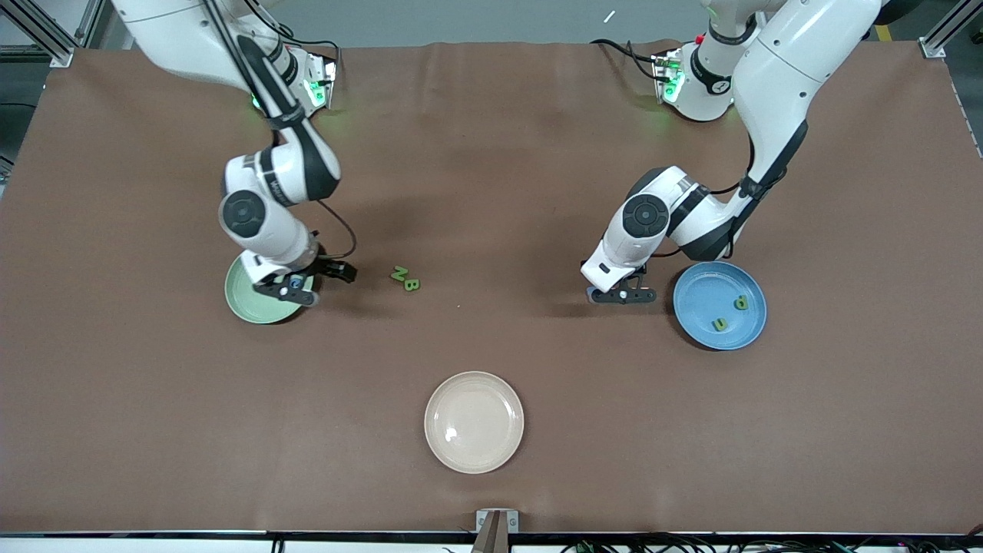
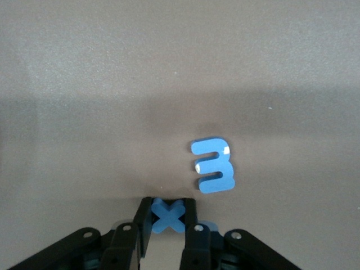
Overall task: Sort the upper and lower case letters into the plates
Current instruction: 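Drop the x in the blue plate while the right gripper reaches the Z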
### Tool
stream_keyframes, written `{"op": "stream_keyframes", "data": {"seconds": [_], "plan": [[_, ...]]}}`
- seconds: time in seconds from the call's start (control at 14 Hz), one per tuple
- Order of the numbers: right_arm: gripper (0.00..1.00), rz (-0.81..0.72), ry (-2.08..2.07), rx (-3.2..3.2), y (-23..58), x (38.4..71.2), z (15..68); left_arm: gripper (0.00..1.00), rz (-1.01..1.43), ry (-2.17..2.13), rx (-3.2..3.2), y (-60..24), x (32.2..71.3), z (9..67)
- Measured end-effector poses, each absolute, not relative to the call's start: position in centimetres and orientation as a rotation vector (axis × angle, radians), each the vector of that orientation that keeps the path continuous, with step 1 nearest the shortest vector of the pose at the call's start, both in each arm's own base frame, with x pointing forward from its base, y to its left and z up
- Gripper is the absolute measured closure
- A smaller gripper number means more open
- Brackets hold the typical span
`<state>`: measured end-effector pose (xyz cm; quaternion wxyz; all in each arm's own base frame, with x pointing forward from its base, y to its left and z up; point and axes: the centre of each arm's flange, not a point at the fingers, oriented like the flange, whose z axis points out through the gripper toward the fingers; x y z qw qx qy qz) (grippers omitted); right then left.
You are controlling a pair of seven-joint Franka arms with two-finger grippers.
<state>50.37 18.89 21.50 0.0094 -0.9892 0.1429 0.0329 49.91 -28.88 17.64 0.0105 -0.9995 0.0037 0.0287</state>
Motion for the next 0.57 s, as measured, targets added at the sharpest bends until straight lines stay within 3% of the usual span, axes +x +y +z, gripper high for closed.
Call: {"op": "stream_keyframes", "data": {"seconds": [0.57], "plan": [[0.0,-0.011,0.611,-3.035,26.2,47.5,17.3,0.73,-0.01,-0.115,-3.067,-24.7,53.5,22.8]]}}
